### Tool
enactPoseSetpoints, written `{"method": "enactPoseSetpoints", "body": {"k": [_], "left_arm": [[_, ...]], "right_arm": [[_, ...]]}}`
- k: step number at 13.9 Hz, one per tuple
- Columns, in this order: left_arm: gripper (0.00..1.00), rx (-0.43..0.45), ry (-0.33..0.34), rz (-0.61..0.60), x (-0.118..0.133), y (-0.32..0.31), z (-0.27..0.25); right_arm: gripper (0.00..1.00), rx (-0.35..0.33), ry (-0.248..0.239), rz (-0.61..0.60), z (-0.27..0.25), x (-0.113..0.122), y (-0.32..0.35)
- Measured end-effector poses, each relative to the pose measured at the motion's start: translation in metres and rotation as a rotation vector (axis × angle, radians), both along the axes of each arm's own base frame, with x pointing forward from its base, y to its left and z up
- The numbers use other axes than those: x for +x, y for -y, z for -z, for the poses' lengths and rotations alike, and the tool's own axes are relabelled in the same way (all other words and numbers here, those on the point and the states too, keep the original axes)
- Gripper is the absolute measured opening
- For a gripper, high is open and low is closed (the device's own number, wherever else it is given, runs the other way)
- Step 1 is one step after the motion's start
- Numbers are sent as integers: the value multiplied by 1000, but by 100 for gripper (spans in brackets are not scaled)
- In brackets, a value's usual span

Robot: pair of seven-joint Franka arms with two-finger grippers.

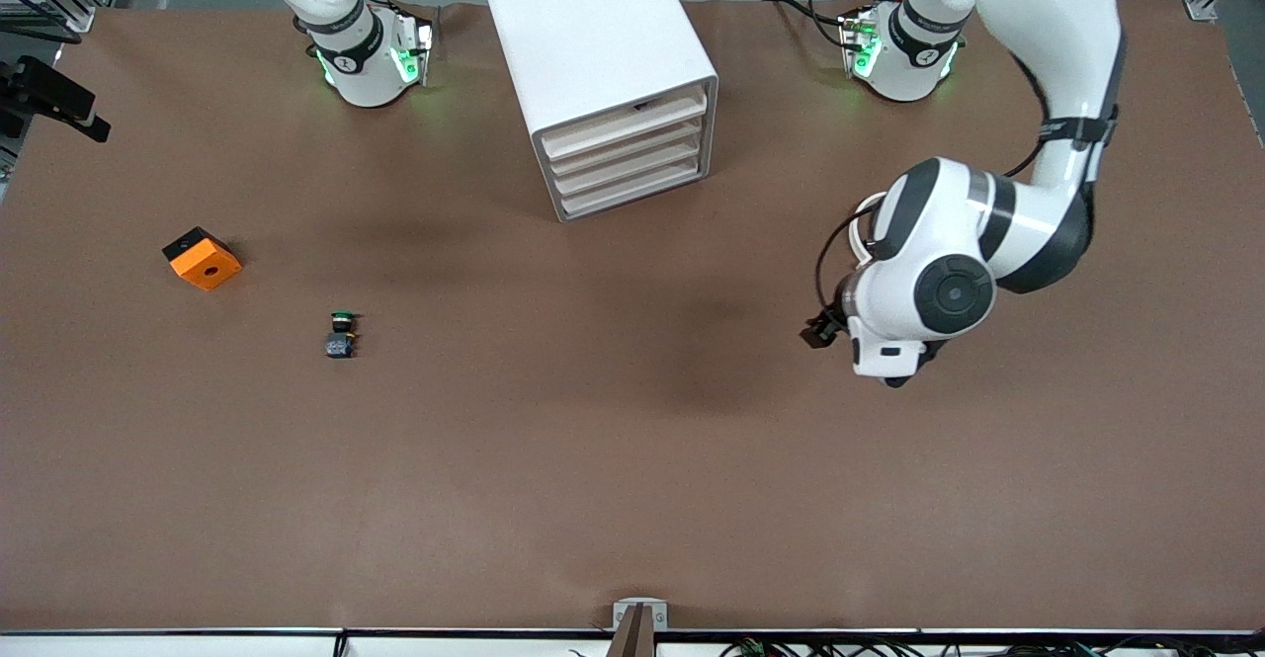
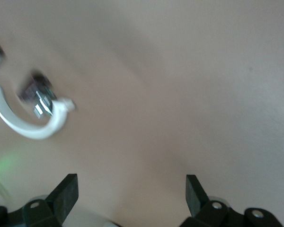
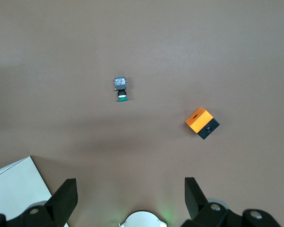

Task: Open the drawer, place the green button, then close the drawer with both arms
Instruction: 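Reach the left gripper to the white cabinet's drawer handle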

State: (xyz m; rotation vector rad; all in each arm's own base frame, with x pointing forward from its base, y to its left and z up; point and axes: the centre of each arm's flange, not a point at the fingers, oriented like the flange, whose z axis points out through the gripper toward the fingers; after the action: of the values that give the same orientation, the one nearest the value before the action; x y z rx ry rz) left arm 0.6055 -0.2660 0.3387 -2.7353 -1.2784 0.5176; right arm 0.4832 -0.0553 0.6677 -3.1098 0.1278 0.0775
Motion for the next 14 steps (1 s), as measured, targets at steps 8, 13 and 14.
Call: {"method": "enactPoseSetpoints", "body": {"k": [8, 13, 14], "left_arm": [[100, -50, -382, -439, -34, 86, 75], [100, 74, -694, -523, -81, 116, 110], [100, 104, -735, -528, -87, 118, 118]], "right_arm": [[100, 1, 0, 11, 2, 2, 5], [100, 4, -60, 2, 37, 26, 4], [100, 2, -76, 2, 48, 35, 6]]}}
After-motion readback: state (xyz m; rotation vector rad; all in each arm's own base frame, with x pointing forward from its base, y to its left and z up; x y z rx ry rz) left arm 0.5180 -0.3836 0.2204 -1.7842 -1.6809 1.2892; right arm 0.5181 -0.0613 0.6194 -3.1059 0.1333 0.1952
